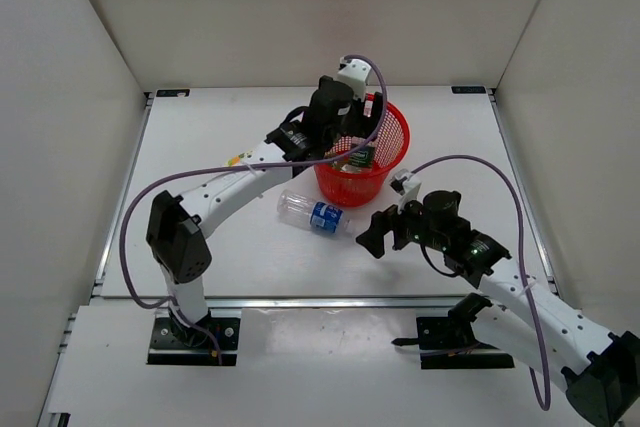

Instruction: Put the plastic bottles in the bin

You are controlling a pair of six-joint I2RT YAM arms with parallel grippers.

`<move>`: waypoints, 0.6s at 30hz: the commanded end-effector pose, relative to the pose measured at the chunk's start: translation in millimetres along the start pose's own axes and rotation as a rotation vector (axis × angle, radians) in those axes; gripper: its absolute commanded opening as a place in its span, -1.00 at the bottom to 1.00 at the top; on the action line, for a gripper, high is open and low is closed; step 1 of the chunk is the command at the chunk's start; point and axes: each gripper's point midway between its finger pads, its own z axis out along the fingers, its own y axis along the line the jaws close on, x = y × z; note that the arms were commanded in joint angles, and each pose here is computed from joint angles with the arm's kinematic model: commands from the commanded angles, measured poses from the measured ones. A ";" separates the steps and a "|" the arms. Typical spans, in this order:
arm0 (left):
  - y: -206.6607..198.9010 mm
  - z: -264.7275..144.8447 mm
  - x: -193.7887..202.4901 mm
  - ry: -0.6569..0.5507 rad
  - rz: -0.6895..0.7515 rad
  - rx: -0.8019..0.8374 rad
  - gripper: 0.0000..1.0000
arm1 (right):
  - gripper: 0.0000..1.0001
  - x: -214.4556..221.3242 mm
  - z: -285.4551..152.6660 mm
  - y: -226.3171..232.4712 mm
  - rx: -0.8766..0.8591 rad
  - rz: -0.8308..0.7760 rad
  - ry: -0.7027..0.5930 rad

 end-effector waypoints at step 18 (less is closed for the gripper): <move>205.3 -266.0 152.5 0.315 -0.584 -0.622 0.98 | 0.99 -13.7 96.7 14.4 -0.042 -0.352 0.037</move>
